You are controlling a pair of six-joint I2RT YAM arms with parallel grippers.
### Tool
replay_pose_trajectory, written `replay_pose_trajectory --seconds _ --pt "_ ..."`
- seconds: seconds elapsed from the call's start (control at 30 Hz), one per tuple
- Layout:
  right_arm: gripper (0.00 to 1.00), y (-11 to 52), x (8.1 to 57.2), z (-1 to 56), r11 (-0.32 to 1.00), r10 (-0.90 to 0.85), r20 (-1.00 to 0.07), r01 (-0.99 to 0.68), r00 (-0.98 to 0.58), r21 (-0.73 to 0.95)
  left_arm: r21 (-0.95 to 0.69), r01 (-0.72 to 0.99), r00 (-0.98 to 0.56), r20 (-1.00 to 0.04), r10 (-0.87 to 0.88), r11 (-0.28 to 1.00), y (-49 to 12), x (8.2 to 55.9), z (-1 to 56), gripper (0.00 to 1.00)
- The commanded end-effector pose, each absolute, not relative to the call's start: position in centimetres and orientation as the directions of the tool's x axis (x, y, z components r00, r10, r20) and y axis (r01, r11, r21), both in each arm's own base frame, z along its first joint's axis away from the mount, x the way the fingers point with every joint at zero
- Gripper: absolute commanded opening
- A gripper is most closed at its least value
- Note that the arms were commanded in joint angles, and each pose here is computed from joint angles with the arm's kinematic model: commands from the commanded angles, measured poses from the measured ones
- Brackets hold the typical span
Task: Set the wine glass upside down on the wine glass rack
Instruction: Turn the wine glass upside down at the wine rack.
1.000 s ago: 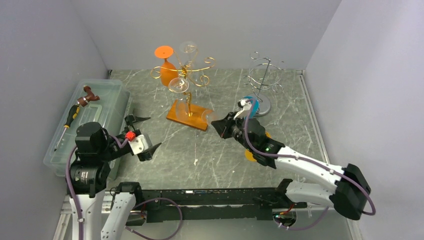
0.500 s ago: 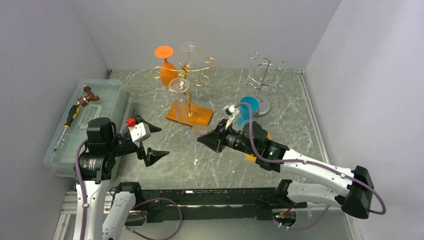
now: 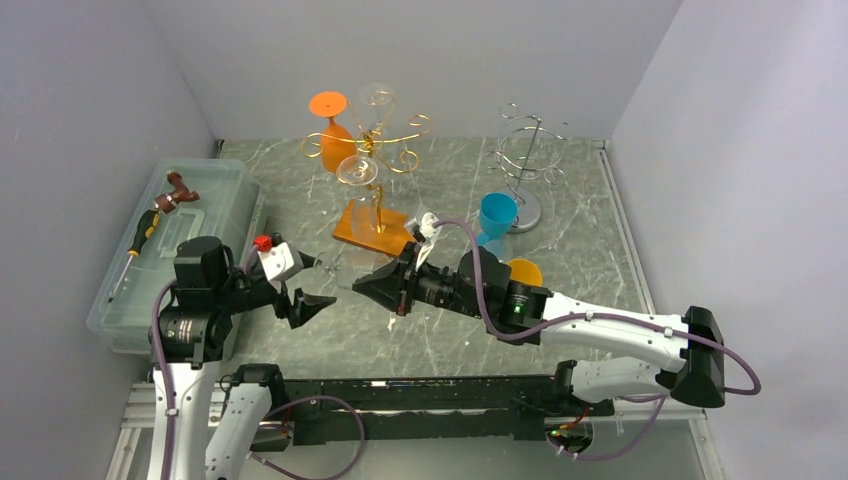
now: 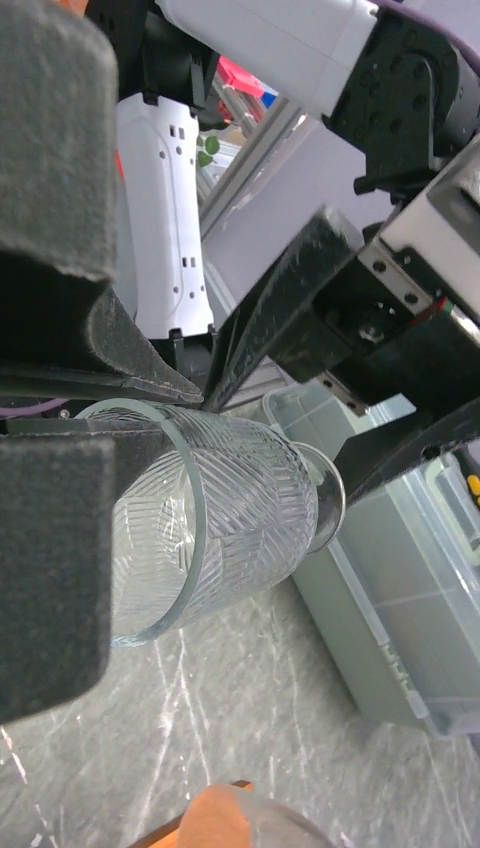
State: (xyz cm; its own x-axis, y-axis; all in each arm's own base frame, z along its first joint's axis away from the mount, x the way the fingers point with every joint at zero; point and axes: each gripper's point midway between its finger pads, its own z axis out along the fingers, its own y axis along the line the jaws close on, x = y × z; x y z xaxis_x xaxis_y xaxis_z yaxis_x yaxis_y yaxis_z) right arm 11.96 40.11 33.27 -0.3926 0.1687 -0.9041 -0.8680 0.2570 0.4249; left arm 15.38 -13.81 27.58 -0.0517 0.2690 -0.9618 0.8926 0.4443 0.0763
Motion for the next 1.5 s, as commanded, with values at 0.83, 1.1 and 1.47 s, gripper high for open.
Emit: replay_pose_trajectory --seconds 0.83,1.1,1.47 --pt "0.82 40.4 10.4 32.9 0.274 -0.015 -0.915 -0.881 -0.404 0.385 0.58 0.759 0.386 -0.766 0.513 0.295 -12.0 18.2 29.7 0.0" --pt "1.0 36.9 13.2 32.0 0.303 -0.107 -0.866 -0.845 -0.489 0.44 0.821 0.554 0.636 -0.525 0.565 0.139 -11.9 18.3 32.2 0.0" --pt "1.0 42.7 12.7 32.9 0.016 -0.104 -0.88 -0.886 -0.463 0.464 0.925 0.377 0.781 -0.339 0.525 0.036 -12.7 17.3 33.8 0.0"
